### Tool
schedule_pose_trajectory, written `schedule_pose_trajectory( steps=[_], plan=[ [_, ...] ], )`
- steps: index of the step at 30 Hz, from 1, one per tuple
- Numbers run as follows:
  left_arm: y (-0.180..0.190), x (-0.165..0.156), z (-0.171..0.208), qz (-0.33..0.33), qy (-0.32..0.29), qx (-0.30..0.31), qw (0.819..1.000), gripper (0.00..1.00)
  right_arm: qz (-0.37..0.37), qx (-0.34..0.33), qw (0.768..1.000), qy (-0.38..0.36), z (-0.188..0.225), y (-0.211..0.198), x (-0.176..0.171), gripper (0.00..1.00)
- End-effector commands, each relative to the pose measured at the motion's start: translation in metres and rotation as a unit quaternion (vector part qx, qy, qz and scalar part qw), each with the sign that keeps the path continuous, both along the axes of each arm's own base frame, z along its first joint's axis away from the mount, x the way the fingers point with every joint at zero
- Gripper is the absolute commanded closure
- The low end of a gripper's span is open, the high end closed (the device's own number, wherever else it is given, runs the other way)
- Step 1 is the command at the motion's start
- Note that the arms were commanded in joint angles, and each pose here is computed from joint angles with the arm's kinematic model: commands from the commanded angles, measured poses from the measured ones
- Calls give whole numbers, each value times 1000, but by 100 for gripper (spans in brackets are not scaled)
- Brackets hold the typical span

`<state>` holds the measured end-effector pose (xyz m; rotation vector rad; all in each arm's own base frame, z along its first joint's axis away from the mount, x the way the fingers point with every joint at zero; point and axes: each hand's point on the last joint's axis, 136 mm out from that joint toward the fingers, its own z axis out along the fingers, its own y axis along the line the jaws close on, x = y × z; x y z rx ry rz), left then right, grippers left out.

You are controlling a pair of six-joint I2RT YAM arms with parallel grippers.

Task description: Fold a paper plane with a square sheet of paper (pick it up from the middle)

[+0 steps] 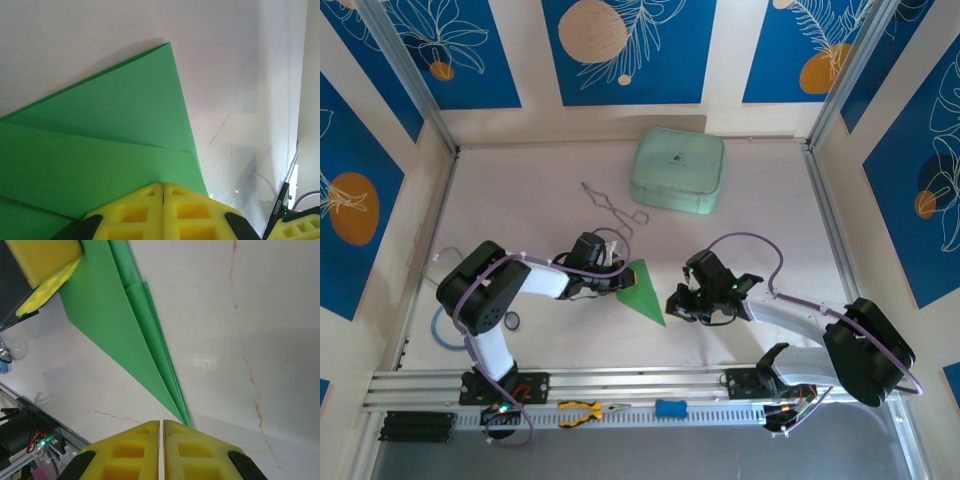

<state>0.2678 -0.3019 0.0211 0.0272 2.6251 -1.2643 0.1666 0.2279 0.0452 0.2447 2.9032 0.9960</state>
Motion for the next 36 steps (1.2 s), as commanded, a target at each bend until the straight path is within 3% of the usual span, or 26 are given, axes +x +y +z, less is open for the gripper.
schedule_pose_trajectory(
  steps=[1,14,19,21,26,36],
  plan=[
    [30,-24,-49,15,70,76,995,100,-4,12,1000,15,-2,3,-3,88],
    [39,-28,-34,20,90,100,991,100,5,47,998,36,2,24,-3,83],
    [40,-26,-39,5,89,113,990,100,31,53,998,9,4,39,9,93],
    [33,-23,-31,15,82,84,993,100,56,49,997,9,7,49,8,95],
    [32,-15,-29,19,75,87,993,100,56,39,998,15,-13,53,7,97],
    [41,-26,-29,14,77,87,993,100,63,6,997,54,-46,27,-41,97]
  ],
)
